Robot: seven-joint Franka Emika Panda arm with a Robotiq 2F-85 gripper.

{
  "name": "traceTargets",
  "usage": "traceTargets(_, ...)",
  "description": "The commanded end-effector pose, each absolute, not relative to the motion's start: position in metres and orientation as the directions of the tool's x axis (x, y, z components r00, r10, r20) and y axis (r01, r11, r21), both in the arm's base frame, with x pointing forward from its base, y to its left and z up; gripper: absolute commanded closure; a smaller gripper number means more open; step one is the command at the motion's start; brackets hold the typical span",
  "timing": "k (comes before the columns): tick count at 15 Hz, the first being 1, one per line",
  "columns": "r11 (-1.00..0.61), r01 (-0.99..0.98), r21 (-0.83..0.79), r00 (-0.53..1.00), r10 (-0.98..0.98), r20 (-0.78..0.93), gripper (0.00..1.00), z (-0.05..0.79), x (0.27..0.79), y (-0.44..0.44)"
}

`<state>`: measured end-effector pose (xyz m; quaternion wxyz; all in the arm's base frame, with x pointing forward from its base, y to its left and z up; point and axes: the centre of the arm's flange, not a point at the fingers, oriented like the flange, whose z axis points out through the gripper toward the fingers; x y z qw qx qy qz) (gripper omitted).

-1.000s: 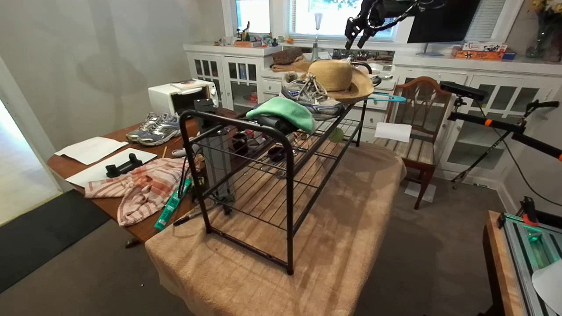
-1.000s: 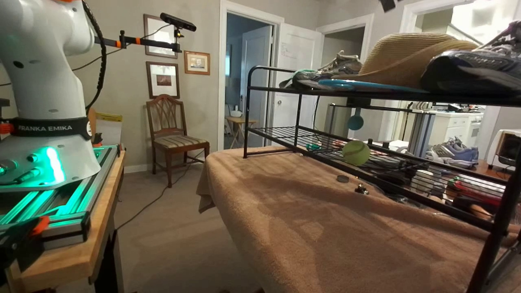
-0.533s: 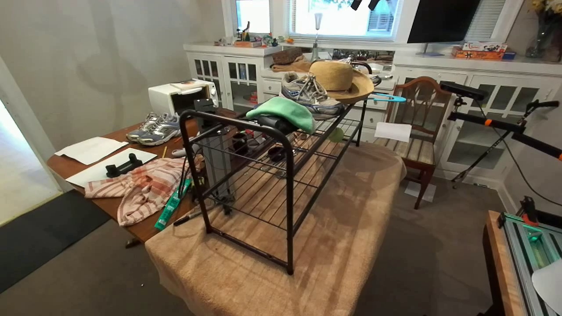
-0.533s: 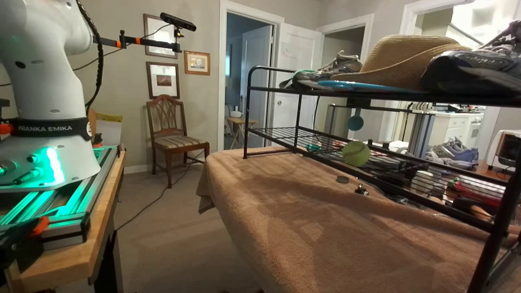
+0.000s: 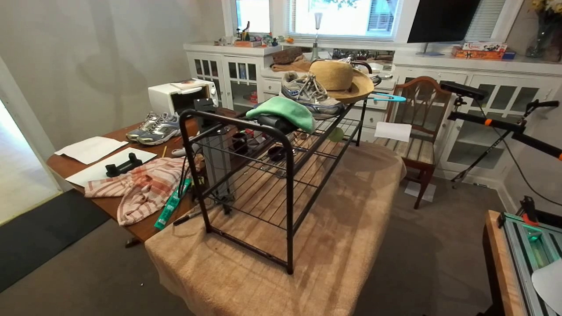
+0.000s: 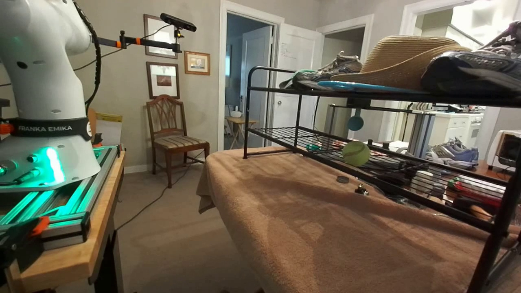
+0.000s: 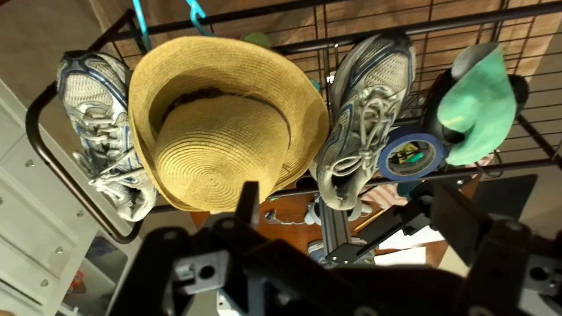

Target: Pick up the hat and put it on top of the stand

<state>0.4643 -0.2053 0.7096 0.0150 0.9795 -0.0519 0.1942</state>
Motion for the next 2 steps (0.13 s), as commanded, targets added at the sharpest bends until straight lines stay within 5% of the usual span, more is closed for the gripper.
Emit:
traceTargets(1, -0.995, -0.100, 0.004, 0.921, -0.091, 0.379, 0.00, 0.7119, 0.4606, -0.2040)
traceTargets(2, -0.995, -0.095, 0.002, 0.921, -0.087, 0.379, 0.00, 0.7133, 0.4589, -0.2037)
